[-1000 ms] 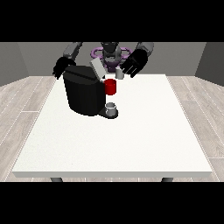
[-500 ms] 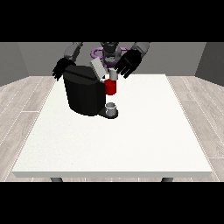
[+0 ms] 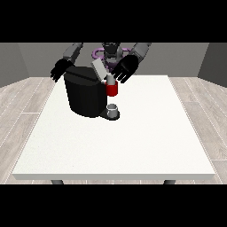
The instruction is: Insert the coffee pod into the coffee machine and close the lid
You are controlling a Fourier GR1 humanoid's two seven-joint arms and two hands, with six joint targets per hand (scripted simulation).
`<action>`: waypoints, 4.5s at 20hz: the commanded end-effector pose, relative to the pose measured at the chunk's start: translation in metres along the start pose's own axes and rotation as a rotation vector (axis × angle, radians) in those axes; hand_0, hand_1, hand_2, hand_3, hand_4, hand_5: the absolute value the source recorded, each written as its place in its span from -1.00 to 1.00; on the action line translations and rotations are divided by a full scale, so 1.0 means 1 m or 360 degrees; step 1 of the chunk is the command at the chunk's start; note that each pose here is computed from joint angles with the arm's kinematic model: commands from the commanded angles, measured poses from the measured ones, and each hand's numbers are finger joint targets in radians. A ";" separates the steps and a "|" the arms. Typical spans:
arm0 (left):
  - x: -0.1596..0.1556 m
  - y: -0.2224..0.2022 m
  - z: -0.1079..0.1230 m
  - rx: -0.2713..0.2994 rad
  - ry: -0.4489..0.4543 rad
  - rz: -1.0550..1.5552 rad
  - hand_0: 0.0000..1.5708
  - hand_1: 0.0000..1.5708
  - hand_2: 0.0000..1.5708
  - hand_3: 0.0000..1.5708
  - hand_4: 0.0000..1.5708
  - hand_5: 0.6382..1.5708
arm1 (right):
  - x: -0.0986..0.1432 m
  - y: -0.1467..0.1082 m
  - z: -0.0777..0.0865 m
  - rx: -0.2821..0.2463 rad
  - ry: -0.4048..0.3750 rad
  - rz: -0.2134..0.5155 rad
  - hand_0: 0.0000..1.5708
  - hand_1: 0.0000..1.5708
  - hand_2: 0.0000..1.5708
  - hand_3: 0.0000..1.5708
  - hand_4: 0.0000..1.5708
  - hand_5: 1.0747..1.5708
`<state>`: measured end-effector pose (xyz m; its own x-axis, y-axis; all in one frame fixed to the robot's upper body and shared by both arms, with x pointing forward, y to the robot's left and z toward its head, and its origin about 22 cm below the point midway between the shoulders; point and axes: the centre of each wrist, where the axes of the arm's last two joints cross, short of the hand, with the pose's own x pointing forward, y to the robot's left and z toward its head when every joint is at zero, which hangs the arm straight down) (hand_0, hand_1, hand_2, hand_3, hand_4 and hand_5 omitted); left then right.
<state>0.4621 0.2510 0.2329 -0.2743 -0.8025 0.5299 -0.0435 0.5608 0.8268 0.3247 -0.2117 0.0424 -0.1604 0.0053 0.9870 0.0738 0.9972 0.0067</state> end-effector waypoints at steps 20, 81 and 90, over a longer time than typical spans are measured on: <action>-0.004 0.001 -0.001 -0.0062 0.0030 -0.0039 0.55 0.55 0.61 0.49 -0.39 1.00 | 0.000 -0.002 0.001 -0.0020 -0.0046 -0.0002 -1.00 -1.00 -1.00 -1.00 -0.47 1.00; -0.108 -0.191 0.113 -0.0278 0.0310 0.1237 -1.00 -1.00 -1.00 -1.00 -0.76 1.00 | -0.015 -0.062 0.044 0.0028 0.0223 0.0107 -1.00 -1.00 -1.00 -1.00 -0.84 1.00; -0.103 -0.218 0.137 -0.0275 0.0356 0.1474 -1.00 -1.00 -1.00 -1.00 -1.00 1.00 | 0.007 -0.047 0.027 0.0216 0.0179 0.0151 -1.00 -1.00 -1.00 -1.00 -1.00 1.00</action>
<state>0.3793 0.2435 -0.0166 0.0390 -0.1466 0.9884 0.2473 0.9598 0.1326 0.2901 -0.2614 0.0362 -0.0389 0.0764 0.9963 0.0047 0.9971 -0.0763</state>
